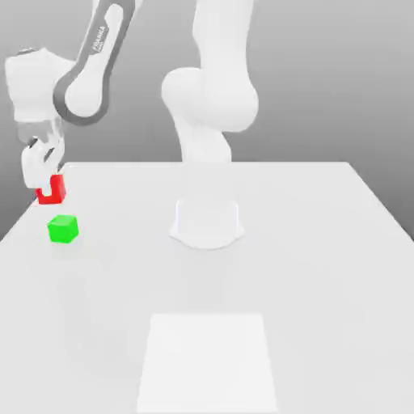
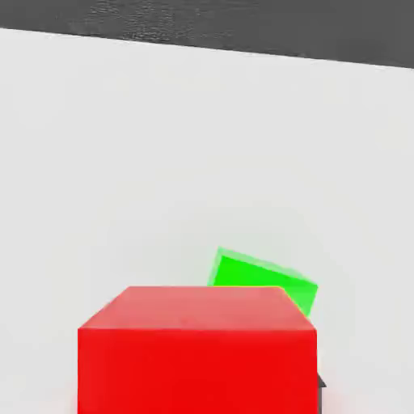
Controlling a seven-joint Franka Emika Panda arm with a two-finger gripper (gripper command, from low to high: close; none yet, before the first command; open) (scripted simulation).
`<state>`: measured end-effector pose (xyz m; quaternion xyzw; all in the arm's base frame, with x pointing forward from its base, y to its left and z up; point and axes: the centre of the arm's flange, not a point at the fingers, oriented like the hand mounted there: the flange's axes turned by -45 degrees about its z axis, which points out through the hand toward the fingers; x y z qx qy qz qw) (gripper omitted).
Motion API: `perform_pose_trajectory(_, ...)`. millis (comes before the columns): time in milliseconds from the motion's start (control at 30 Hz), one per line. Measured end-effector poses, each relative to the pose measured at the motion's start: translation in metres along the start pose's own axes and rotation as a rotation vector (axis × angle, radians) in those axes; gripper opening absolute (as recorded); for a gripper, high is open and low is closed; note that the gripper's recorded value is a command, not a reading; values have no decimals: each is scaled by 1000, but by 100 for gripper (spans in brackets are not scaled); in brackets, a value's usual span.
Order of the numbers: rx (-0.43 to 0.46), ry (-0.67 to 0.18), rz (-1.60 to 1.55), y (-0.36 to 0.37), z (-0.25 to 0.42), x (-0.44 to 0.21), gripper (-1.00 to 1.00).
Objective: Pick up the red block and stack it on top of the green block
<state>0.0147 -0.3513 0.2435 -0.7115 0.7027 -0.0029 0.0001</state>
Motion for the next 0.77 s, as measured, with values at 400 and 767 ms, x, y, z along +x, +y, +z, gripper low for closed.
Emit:
perform_pose_trajectory(400,13,4,15,1,31,3,-100)
perform_pose_trajectory(767,-2,-3,9,3,64,-1,100)
